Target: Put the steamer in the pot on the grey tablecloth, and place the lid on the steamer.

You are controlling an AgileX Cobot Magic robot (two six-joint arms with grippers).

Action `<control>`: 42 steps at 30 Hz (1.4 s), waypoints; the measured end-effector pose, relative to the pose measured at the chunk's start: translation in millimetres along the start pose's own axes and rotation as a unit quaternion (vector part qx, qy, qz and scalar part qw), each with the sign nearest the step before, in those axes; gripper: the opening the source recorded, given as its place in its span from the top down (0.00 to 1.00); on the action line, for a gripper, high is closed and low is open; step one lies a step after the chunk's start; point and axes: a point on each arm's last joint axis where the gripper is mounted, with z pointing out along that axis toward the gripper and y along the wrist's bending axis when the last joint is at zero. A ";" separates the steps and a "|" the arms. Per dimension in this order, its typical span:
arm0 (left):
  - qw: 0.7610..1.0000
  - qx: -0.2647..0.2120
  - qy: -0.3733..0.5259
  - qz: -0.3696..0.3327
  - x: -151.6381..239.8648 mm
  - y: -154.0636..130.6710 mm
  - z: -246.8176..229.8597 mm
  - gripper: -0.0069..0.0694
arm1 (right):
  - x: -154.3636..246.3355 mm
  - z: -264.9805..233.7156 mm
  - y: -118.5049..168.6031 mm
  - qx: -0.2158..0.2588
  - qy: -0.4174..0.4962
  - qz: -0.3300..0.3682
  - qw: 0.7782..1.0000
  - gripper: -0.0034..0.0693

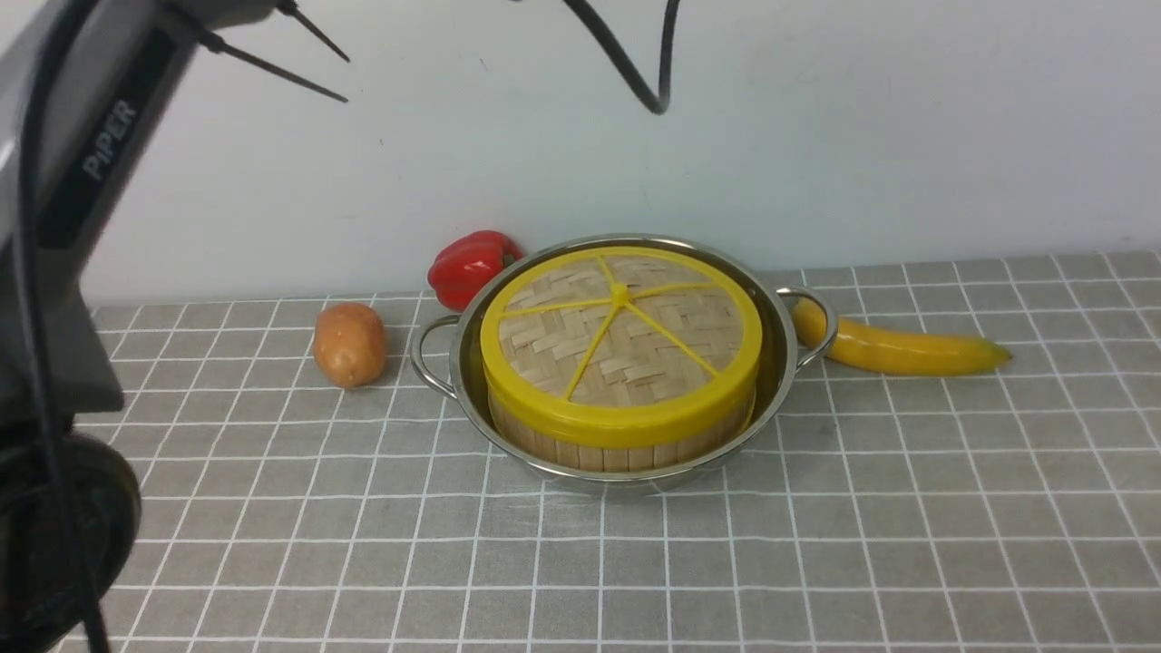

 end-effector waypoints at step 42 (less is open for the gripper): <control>0.957 -0.162 -0.184 -0.157 410.4 22.1 -153.8 0.59 | 0.0 0.0 0.0 0.000 0.000 0.000 1.000 0.62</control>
